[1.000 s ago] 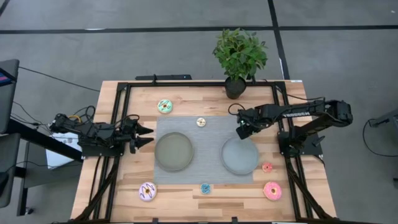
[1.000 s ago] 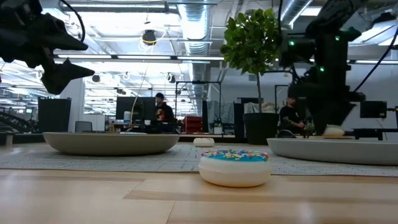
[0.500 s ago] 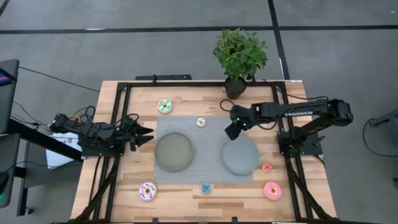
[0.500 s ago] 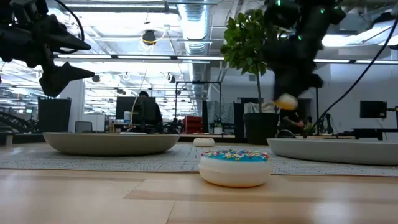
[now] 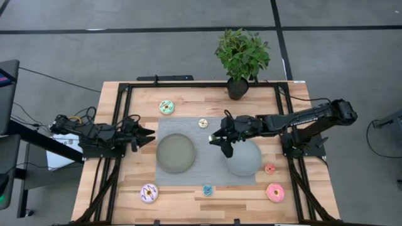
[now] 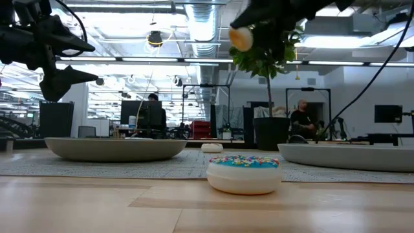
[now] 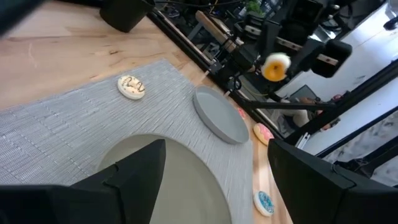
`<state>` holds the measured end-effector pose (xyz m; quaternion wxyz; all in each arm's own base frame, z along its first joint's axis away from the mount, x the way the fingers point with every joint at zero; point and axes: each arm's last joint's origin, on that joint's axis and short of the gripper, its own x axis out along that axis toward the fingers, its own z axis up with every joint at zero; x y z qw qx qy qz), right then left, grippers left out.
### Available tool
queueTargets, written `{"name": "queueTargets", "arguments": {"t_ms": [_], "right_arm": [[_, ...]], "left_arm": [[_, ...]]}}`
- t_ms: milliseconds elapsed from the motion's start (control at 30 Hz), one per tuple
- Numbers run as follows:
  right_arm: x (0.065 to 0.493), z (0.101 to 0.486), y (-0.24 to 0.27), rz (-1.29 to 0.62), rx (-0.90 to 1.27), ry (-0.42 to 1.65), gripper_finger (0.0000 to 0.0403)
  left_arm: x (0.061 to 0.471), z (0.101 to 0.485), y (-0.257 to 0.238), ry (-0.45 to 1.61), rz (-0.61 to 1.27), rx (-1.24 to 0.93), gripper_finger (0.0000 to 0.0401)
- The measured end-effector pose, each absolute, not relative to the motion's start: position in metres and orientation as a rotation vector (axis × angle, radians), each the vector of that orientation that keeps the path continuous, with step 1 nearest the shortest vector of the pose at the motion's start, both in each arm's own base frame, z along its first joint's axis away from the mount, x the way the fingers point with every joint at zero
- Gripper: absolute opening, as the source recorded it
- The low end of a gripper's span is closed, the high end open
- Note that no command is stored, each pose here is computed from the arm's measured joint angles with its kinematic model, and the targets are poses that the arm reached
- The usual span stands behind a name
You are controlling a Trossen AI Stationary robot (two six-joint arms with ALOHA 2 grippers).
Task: Pick & Place donuts
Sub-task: Put the small green donut on the dark gray plate
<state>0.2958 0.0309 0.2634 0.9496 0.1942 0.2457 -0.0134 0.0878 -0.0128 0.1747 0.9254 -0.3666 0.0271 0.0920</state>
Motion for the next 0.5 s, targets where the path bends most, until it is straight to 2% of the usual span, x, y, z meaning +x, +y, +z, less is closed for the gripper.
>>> {"name": "queueTargets", "arguments": {"t_ms": [367, 500], "right_arm": [[0.3, 0.275, 0.039, 0.023, 0.403, 0.376, 0.0166], [0.311, 0.267, 0.042, 0.03, 0.41, 0.353, 0.0166]], "left_arm": [[0.088, 0.175, -0.013, 0.037, 0.194, -0.964, 0.0277], [0.089, 0.176, -0.013, 0.017, 0.19, -1.084, 0.0277]]}}
